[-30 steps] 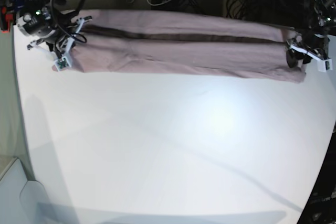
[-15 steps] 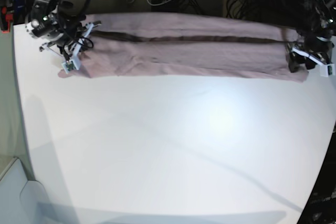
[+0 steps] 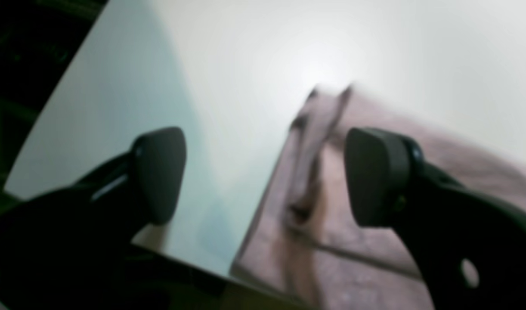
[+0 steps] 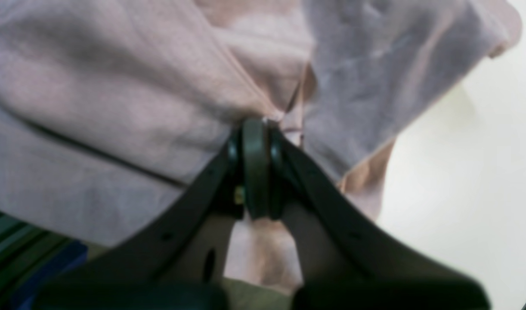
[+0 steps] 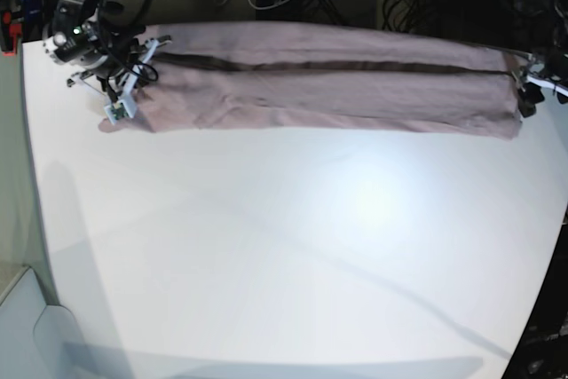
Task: Layout the t-shirt on the table in an organized manner, then fold the t-shirt properly
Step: 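Lift the strip end with the left gripper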
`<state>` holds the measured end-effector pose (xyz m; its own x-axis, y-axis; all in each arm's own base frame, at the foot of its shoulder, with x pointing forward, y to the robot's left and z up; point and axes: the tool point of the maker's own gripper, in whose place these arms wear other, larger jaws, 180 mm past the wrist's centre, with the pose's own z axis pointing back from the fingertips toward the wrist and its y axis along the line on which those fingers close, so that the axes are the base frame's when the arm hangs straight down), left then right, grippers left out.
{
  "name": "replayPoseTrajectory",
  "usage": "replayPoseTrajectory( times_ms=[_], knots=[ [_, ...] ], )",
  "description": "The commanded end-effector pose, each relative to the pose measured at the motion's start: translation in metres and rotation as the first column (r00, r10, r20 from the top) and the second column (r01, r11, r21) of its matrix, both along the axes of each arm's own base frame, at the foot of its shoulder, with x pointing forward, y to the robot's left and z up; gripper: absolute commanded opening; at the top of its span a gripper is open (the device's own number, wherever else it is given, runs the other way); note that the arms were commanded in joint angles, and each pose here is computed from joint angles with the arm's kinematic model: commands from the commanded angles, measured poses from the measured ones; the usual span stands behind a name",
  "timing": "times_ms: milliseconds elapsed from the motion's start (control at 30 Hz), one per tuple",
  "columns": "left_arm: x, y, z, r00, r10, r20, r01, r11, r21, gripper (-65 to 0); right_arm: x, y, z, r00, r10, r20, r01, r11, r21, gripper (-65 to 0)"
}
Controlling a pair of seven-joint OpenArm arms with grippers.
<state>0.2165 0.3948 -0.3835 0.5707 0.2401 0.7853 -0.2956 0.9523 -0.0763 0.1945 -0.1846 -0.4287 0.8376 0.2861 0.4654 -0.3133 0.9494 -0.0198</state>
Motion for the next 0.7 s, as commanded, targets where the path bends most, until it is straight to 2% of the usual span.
replayPoseTrajectory(
  times_ms=[0,100,200,267,667],
  knots=[
    [0.008,0.004,0.011,0.999,-0.016,0.036,0.016,1.0,0.016,-8.7,-0.006,-0.001,-0.004,1.0,0.0,-0.031,0.0,1.0,-0.008,-65.0],
    [0.003,0.004,-0.002,1.0,-0.015,0.006,0.015,1.0,-0.009,-8.7,-0.006,-0.001,-0.004,1.0,0.0,-0.031,0.0,1.0,-0.008,-65.0],
    [0.007,-0.017,-0.014,0.994,-0.104,-0.011,0.104,0.994,-0.041,-8.7,-0.006,-0.001,-0.004,1.0,0.0,-0.031,0.0,1.0,-0.008,-65.0],
    [0.008,-0.024,-0.017,0.992,-0.122,-0.014,0.121,0.991,-0.053,-8.7,-0.006,-0.001,-0.004,1.0,0.0,-0.031,0.0,1.0,-0.008,-65.0],
    [-0.007,-0.026,-0.047,0.993,-0.093,-0.067,0.085,0.989,-0.125,-9.4,-0.006,-0.001,-0.004,1.0,0.0,-0.031,0.0,1.0,-0.008,-65.0]
  ],
)
